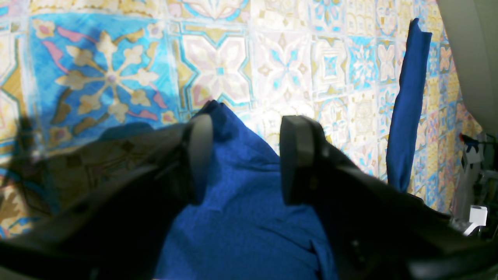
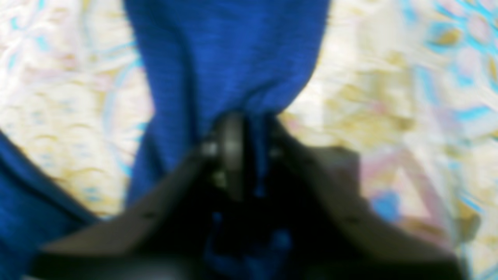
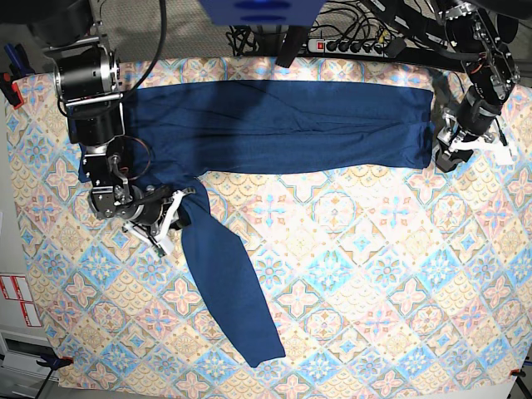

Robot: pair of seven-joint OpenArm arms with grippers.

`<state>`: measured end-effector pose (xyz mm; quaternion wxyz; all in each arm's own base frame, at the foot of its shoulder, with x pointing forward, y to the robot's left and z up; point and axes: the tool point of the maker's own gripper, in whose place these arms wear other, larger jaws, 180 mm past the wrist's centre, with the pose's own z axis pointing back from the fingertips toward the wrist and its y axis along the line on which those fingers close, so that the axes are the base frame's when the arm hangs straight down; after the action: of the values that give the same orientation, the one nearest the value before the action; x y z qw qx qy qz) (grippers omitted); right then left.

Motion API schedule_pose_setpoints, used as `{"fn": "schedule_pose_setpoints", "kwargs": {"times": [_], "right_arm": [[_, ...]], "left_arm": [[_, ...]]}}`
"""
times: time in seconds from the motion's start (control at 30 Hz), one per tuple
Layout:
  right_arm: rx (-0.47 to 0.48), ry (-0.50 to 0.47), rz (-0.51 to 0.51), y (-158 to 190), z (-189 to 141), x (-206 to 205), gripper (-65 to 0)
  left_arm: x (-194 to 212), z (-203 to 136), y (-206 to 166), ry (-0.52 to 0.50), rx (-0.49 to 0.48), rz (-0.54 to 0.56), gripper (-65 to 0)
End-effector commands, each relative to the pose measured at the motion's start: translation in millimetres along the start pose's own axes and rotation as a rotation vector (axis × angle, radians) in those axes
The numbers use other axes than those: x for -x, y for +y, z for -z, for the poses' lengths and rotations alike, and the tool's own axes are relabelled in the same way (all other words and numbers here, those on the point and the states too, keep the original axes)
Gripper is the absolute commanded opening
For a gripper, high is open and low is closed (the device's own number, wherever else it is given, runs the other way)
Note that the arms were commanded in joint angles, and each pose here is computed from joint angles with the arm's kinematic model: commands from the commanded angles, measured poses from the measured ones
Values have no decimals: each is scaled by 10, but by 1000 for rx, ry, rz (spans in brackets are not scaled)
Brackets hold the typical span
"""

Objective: Fold the T-shirt properly
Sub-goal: 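Pull the sleeve with the right gripper toward the shirt's collar edge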

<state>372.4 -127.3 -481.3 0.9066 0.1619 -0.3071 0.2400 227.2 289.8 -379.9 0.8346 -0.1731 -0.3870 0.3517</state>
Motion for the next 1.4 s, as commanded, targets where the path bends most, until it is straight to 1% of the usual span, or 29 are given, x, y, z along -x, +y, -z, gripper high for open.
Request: {"fn": "schedule_pose_setpoints", "kwargs": {"times": [0.0,0.1,0.2,0.33,0.37,0.53,0.63,0.7,1.0,1.07,1.1,1.27,1.37], "right_arm": [[-11,32,-19,38,14,7,-650],[-12,9,-33,62,11,-89,-645],[-12,-49,-73,133,-41,-270,-649],[22,-166,-109,174,-278,-537,-649],[32,-178,-121,192,-349,-562,-649],[13,-156,-230,483,-611,-492,-649],[-3,-184,-261,712,-757,-458,-649],[-32,-207,-252,869,-834,-426,-649],[-199,-286,-142,1484,-1104,-265,-649],[-227,-280,-116,1589,-1142,-169,-649],[-232,-261,-112,1618,-1145,-102,-649],[-239,-122,-97,1651,-1091,248,-648],[-237,-17,-90,1619,-1040,474,-647]], "left_arm": [[-130,-28,-66,-36,21,19,-374],[-130,-28,-66,-36,21,19,-374],[-130,-27,-62,-37,20,18,-374],[-127,-25,-58,-36,19,17,-374],[-127,-25,-58,-36,19,17,-374],[-127,-25,-58,-36,19,17,-374],[-128,-21,-59,-36,20,16,-374],[-128,-21,-59,-36,20,16,-374],[-131,-22,-59,-38,20,16,-374],[-131,-22,-59,-38,20,16,-374],[-131,-22,-59,-38,20,16,-374],[-131,-22,-59,-38,20,16,-374],[-131,-22,-59,-38,20,16,-374]]}}
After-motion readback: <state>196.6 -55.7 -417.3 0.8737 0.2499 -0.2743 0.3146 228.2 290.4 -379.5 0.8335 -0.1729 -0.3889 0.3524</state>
